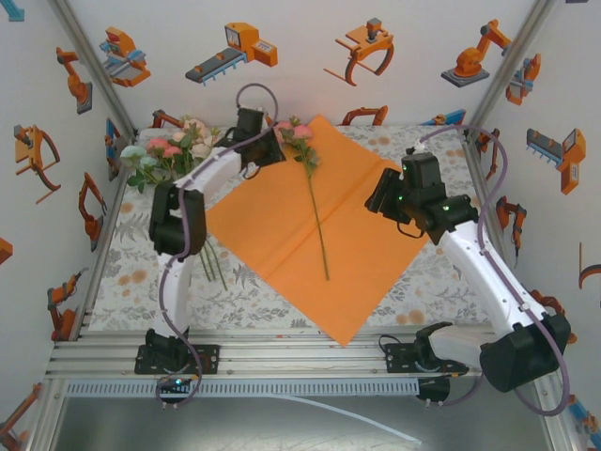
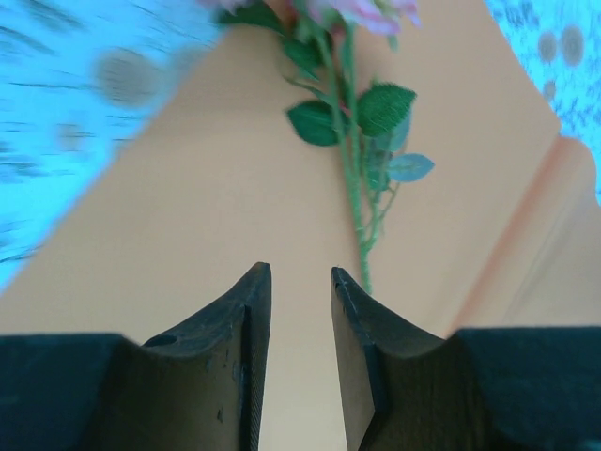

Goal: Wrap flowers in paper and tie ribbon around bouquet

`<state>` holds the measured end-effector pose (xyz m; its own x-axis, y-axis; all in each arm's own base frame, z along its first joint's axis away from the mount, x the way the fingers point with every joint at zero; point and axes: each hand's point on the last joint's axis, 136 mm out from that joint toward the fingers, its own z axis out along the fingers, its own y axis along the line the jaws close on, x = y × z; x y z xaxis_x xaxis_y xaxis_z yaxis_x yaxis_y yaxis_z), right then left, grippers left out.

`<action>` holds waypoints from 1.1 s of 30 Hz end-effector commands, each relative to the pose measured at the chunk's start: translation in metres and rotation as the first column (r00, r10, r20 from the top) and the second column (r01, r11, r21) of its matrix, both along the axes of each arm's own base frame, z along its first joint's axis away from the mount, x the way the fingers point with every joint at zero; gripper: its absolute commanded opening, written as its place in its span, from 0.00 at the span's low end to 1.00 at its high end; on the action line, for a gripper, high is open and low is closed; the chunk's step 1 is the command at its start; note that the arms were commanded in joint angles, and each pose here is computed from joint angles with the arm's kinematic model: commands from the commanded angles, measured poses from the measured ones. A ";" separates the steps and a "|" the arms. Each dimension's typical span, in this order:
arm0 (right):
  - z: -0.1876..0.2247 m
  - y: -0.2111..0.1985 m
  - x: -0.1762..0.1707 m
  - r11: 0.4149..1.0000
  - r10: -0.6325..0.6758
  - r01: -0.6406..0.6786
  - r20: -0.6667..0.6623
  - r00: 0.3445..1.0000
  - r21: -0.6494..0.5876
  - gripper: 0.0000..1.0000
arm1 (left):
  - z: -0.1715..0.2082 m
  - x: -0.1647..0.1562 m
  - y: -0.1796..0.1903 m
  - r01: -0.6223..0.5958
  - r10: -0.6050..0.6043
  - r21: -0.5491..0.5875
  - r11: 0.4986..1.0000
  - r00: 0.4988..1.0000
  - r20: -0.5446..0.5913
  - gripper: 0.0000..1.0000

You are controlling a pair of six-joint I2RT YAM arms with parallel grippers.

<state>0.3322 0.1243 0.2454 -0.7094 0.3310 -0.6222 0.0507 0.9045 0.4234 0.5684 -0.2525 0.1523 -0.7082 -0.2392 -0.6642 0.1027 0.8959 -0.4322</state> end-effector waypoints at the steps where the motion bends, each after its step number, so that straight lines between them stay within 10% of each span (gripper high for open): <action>1: 0.009 -0.006 -0.002 1.000 -0.010 0.011 0.045 0.999 -0.006 0.51 | 0.066 0.000 0.088 -0.181 0.169 0.087 0.980 0.977 0.134 0.35; 10: 0.002 -0.007 0.000 1.000 -0.025 0.025 0.045 0.999 -0.001 0.57 | 0.018 -0.040 0.259 -0.499 0.530 0.286 0.818 0.847 -0.036 0.35; 22: -0.005 0.000 0.007 1.000 -0.021 0.021 0.016 1.000 0.019 0.56 | -0.045 -0.092 0.320 -0.647 0.732 0.360 0.672 0.652 -0.198 0.35; 33: -0.003 0.000 0.007 1.000 -0.013 0.013 0.007 1.000 0.011 0.56 | -0.089 -0.083 0.316 -0.617 0.700 0.335 0.712 0.660 -0.273 0.36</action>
<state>0.3358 0.1257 0.2362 -0.7080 0.3480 -0.6145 0.0631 0.8978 0.4358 0.4759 0.0686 0.0687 -0.6119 -0.6167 -0.4952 -0.6709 0.7363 -0.0878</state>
